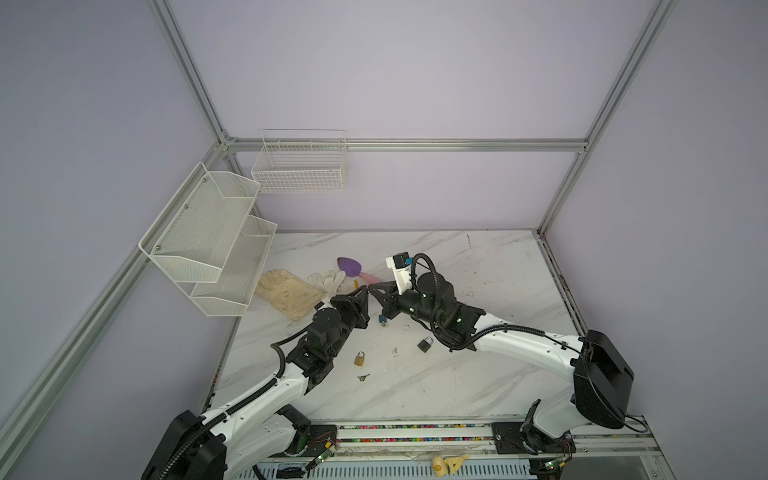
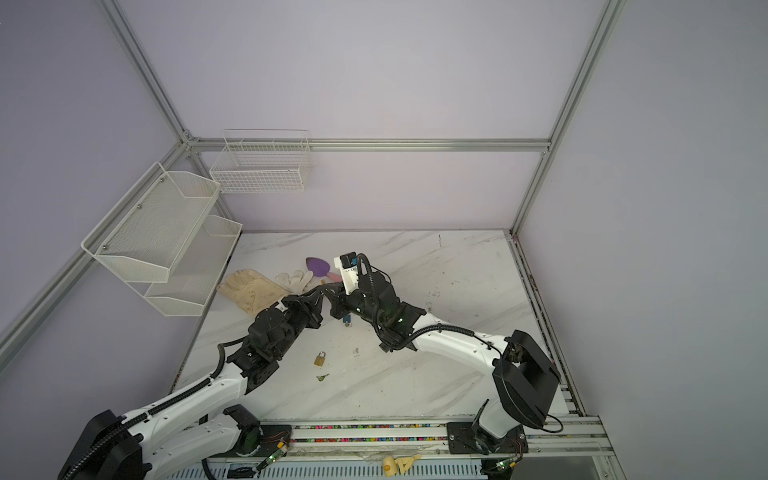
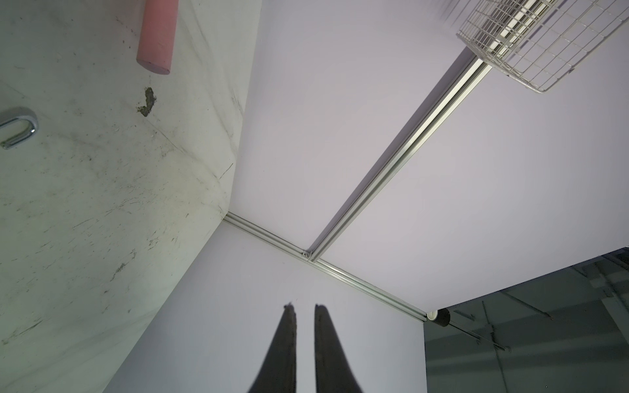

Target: Unlock with the key

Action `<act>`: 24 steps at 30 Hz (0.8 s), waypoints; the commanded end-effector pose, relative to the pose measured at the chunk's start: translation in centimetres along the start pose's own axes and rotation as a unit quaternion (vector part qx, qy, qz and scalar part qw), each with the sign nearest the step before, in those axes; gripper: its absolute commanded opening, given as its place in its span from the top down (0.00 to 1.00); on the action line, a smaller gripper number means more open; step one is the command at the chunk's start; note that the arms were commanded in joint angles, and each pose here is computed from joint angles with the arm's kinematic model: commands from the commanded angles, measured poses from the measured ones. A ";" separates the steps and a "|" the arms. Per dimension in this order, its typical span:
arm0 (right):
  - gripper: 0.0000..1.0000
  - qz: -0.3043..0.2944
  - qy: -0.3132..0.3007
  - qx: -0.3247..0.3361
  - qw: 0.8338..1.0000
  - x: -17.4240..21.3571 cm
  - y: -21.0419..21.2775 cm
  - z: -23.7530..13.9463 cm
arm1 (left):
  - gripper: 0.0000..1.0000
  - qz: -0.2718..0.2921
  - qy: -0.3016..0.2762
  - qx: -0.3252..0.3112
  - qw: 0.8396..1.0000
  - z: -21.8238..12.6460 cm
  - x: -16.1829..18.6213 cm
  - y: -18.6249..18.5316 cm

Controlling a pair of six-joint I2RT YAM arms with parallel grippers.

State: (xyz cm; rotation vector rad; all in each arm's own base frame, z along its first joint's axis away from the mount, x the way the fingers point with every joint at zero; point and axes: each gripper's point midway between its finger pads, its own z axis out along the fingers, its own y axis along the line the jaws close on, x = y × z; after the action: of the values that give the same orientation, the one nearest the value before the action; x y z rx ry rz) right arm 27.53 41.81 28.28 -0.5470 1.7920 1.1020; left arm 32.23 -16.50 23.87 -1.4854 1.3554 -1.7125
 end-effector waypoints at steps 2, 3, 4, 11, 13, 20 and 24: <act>1.00 -0.021 -0.011 -0.013 1.000 -0.9 1.0 -1.0 | 0.91 -0.017 0.016 0.016 1.000 0.1 0.7 -0.8; 1.00 -0.022 -0.010 -0.014 1.000 -0.8 1.1 -1.1 | 0.91 -0.017 0.018 0.015 1.000 0.1 0.8 -0.8; 1.00 -0.023 -0.013 -0.015 1.000 -1.0 1.1 -1.2 | 0.91 -0.017 0.018 0.016 1.000 0.1 0.8 -0.9; 1.00 -0.029 -0.019 -0.017 0.999 -1.6 1.5 -1.7 | 0.98 -0.007 0.011 0.018 1.000 -0.1 0.6 -1.1; 1.00 -0.028 -0.018 -0.016 0.999 -1.6 1.5 -1.9 | 1.00 0.005 0.009 0.026 1.000 -0.1 0.7 -1.6; 0.88 0.018 -0.021 -0.031 0.999 -3.0 1.6 -3.6 | 1.00 0.115 0.018 0.080 0.990 -0.1 2.3 -5.2; 0.75 0.055 -0.025 -0.048 0.997 -4.5 1.4 -5.8 | 1.00 0.272 0.048 0.111 0.955 0.3 5.2 -9.0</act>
State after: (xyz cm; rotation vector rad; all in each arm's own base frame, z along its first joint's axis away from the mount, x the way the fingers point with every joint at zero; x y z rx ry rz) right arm 26.68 38.64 31.16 -0.5091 1.7902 1.1746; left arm 32.72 -16.80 26.38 -1.1485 1.4421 -1.5832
